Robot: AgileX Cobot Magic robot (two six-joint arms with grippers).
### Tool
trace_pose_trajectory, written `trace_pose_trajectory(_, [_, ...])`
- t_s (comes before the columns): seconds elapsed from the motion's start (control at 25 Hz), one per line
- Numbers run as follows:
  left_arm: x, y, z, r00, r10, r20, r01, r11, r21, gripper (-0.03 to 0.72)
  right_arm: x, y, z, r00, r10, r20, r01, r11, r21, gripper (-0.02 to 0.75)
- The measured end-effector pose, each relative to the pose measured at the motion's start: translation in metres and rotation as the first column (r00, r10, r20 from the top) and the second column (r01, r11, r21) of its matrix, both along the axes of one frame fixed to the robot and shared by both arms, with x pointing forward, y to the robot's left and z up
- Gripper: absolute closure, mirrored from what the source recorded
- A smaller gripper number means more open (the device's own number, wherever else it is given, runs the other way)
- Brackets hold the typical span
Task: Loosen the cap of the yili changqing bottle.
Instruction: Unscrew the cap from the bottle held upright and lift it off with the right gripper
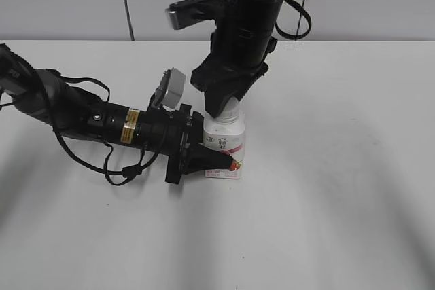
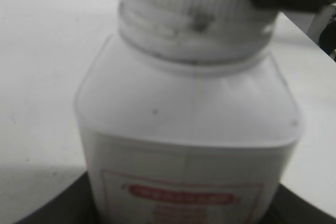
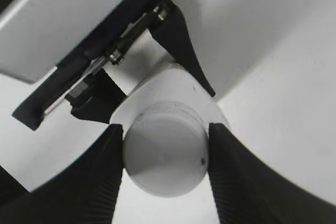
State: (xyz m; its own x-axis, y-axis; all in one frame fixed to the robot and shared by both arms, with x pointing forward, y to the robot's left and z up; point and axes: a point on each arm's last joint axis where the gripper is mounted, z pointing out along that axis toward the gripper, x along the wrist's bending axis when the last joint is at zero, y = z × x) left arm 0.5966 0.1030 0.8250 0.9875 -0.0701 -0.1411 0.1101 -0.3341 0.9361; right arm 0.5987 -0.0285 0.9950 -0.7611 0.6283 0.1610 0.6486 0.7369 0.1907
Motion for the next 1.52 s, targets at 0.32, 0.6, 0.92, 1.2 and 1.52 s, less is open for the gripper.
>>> trace_pose_trajectory(0.32, [0.000, 0.000, 0.000, 1.000, -0.003, 0.003, 0.003, 1.000, 0.002, 0.312, 0.000, 0.000, 0.001, 0.959, 0.275, 0.071, -0.275, 0.961, -0.006, 0.350])
trace_pose_trajectory(0.6, [0.000, 0.000, 0.000, 1.000, -0.006, 0.006, 0.006, 1.000, 0.003, 0.312, 0.000, 0.000, 0.001, 0.905, 0.413, 0.105, -0.413, 0.910, -0.018, 0.350])
trace_pose_trajectory(0.92, [0.000, 0.000, 0.000, 1.000, -0.007, 0.007, 0.007, 1.000, 0.003, 0.312, 0.000, 0.000, 0.001, 0.885, 0.451, 0.114, -0.452, 0.892, -0.023, 0.350])
trace_pose_trajectory(1.2, [0.000, 0.000, 0.000, 1.000, -0.006, 0.005, 0.006, 1.000, 0.002, 0.312, -0.001, 0.000, 0.007, 0.881, 0.456, 0.129, -0.457, 0.889, -0.023, 0.350])
trace_pose_trajectory(1.52, [0.000, 0.000, 0.000, 1.000, -0.005, 0.004, 0.005, 1.000, 0.002, 0.312, -0.005, -0.003, 0.026, 0.875, 0.451, 0.173, -0.455, 0.890, -0.020, 0.351])
